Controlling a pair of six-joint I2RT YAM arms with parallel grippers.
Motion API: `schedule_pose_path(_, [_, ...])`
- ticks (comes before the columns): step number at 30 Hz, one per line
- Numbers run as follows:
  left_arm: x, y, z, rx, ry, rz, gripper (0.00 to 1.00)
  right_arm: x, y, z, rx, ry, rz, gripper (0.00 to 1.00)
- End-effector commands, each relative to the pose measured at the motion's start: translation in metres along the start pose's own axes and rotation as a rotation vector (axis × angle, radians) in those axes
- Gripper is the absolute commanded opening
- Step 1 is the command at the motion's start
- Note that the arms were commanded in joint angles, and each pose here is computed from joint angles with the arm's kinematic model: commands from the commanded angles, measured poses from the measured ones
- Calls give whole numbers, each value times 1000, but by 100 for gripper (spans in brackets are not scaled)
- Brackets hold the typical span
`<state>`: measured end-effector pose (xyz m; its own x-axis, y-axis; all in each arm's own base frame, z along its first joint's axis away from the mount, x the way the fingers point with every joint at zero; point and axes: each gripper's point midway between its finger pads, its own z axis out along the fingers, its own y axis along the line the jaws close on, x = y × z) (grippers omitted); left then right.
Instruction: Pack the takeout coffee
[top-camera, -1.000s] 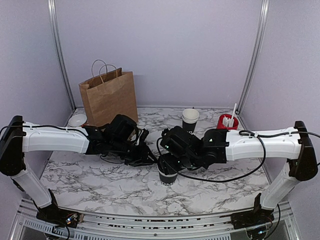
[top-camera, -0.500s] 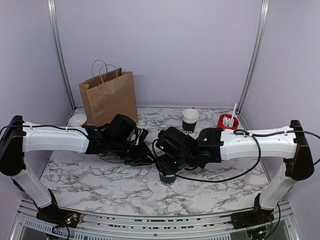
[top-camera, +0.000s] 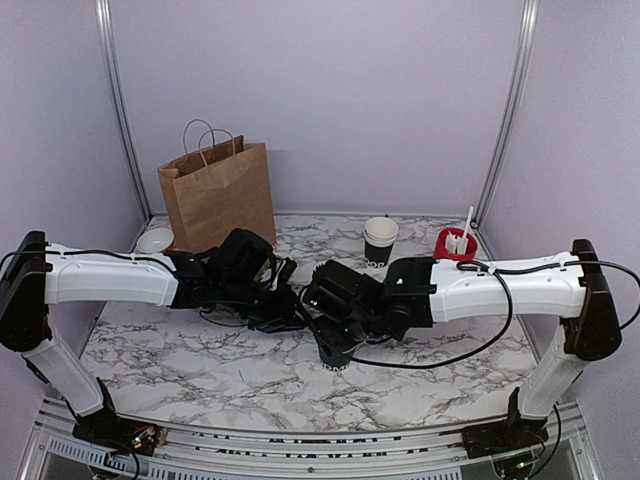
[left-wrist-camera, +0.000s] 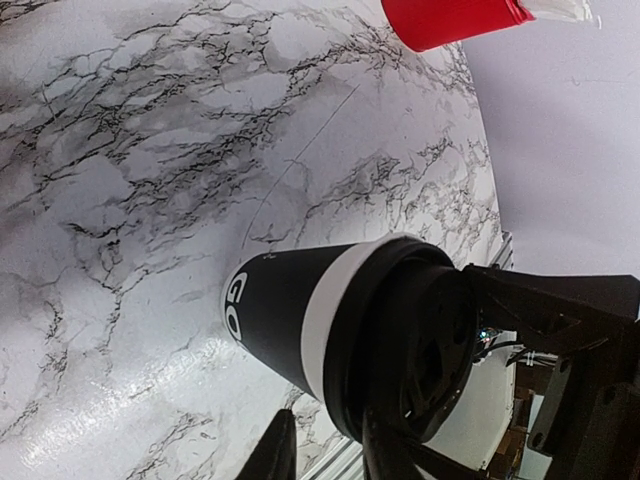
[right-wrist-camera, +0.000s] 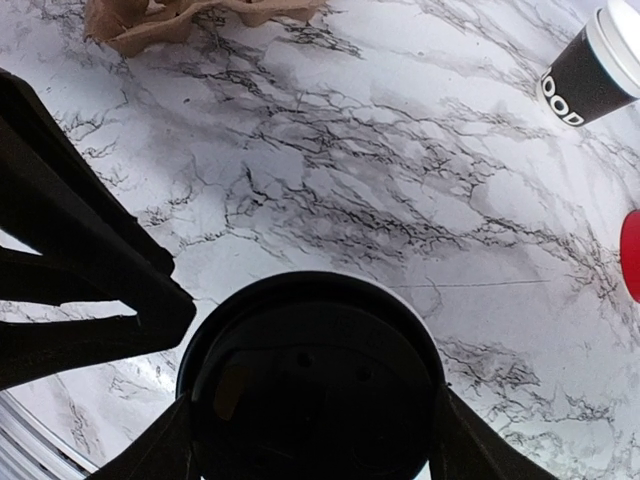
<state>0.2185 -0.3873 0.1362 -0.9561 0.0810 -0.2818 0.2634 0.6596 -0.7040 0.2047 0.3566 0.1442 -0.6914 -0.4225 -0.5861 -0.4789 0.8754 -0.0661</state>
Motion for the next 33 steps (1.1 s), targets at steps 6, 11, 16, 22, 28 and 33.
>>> schedule_pose_path(6, [0, -1, -5, 5, -1, 17, 24, -12, -2, -11, 24, -33, 18, 71])
schedule_pose_path(11, [2, 0, -5, 6, 3, 15, 24, -6, 1, -6, 13, -22, 22, 72])
schedule_pose_path(16, [2, -1, -4, 6, 3, 15, 24, -3, 2, -4, 1, -17, 23, 72])
schedule_pose_path(22, [1, -1, -4, 6, 3, 13, 24, 1, 2, -1, -6, -7, 26, 72])
schedule_pose_path(28, [1, -2, -4, 9, 4, 14, 24, 3, 2, 0, -4, -5, 25, 72])
schedule_pose_path(33, [1, -2, -4, 10, 4, 16, 24, 4, 2, 0, -7, -3, 28, 72])
